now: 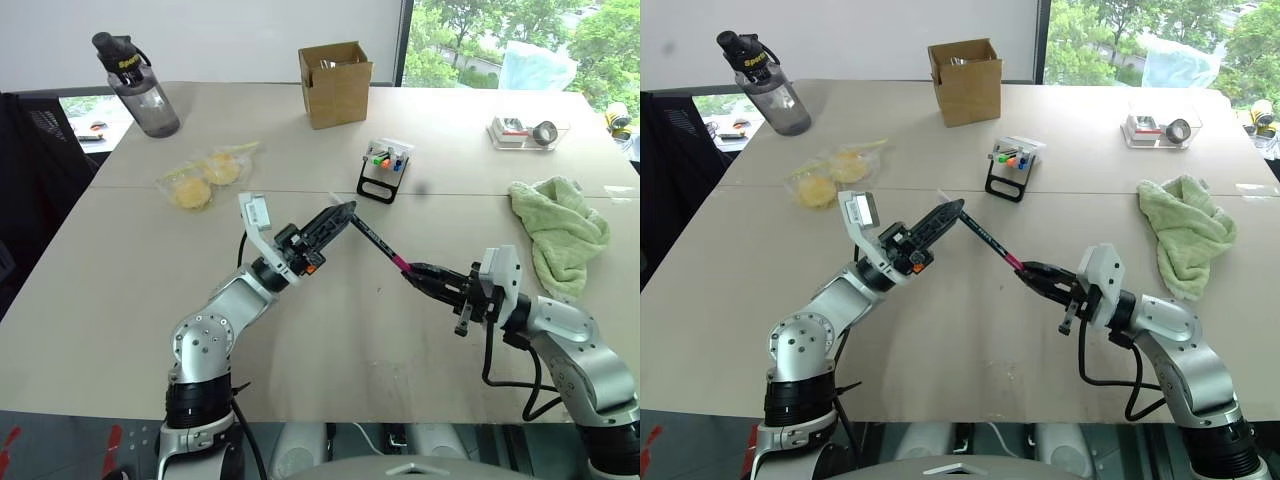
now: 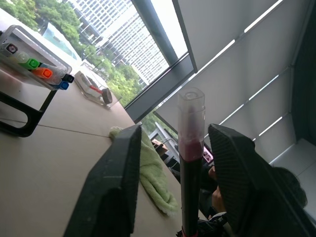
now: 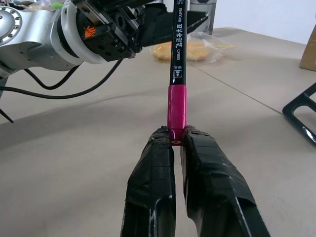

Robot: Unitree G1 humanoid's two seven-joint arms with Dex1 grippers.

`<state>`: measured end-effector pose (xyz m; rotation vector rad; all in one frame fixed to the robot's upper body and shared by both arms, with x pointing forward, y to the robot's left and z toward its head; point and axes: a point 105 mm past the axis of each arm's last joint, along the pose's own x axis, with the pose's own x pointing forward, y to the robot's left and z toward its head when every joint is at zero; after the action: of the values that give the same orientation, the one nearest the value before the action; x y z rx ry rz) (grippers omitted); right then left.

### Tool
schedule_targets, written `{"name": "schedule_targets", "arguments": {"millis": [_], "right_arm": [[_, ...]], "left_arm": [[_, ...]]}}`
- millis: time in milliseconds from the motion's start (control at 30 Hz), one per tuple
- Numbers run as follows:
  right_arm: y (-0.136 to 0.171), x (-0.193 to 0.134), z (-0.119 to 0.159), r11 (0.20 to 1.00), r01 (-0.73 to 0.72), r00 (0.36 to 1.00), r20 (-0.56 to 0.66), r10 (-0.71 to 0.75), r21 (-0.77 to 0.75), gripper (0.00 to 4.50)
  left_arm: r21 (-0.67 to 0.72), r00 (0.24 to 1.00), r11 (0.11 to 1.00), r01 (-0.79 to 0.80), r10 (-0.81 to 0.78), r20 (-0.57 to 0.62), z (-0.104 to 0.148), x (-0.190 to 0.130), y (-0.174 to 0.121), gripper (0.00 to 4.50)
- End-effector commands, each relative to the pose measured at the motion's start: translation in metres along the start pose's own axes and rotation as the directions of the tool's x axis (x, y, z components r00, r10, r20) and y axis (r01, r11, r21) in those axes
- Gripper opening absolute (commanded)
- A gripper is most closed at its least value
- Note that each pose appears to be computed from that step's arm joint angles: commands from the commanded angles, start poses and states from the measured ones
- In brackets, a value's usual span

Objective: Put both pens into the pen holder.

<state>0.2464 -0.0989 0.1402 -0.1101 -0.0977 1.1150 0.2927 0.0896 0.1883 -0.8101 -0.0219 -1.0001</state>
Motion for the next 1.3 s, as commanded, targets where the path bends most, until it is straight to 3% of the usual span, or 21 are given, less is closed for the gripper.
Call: {"name": "schedule_targets", "arguments": {"millis": [33,100,133,200,233,367,500,767,900,1100,1233,1300], "right_arm": [[0.008,0.0,0.008,0.999,-0.037,0.999,0.0,0.037,0.002,0.0],[0.009,-0.001,0.005,0.999,-0.043,0.999,-0.029,0.044,0.023,0.0],[0.011,-0.002,0.002,0.998,-0.054,0.997,-0.051,0.056,0.043,0.85],[0.014,-0.004,-0.003,0.994,-0.071,0.992,-0.097,0.078,0.079,1.55],[0.015,-0.004,-0.004,0.994,-0.067,0.99,-0.114,0.077,0.089,2.18],[0.003,0.001,-0.006,0.998,-0.007,0.979,-0.202,0.018,0.055,3.99],[0.006,0.012,0.006,0.985,-0.049,0.971,-0.225,0.087,0.167,3.99],[0.0,0.046,0.035,0.953,-0.036,0.969,-0.222,0.107,0.301,3.99],[-0.003,0.042,0.025,0.959,0.022,0.924,-0.373,0.089,0.284,3.99],[-0.002,0.042,0.027,0.954,0.03,0.908,-0.407,0.099,0.299,3.99],[-0.003,0.045,0.029,0.953,0.044,0.912,-0.402,0.085,0.301,2.77],[-0.003,0.047,0.03,0.952,0.046,0.914,-0.398,0.082,0.302,1.81]], "left_arm": [[0.045,0.996,0.995,0.085,-0.085,-0.006,0.005,0.005,-0.018,0.21],[0.06,0.996,0.994,0.093,-0.092,-0.015,0.006,0.005,-0.019,0.04],[0.071,0.995,0.993,0.094,-0.093,-0.019,0.007,0.005,-0.019,0.0],[0.103,0.995,0.991,0.089,-0.085,-0.045,0.007,0.006,-0.018,0.0],[0.129,0.994,0.988,0.087,-0.078,-0.076,0.004,0.006,-0.017,0.0],[0.318,0.961,0.941,0.116,-0.025,-0.276,-0.017,0.006,-0.012,0.0],[0.472,0.902,0.839,0.272,-0.05,-0.43,-0.031,0.01,-0.02,0.0],[0.554,0.814,0.684,0.474,-0.1,-0.572,-0.043,0.027,-0.03,0.0],[0.556,0.791,0.653,0.515,-0.11,-0.602,-0.044,0.03,-0.031,0.0],[0.557,0.779,0.638,0.532,-0.111,-0.617,-0.045,0.03,-0.03,0.0],[0.556,0.776,0.636,0.535,-0.111,-0.62,-0.046,0.029,-0.03,0.0],[0.556,0.773,0.634,0.538,-0.108,-0.625,-0.048,0.028,-0.029,0.0]]}}
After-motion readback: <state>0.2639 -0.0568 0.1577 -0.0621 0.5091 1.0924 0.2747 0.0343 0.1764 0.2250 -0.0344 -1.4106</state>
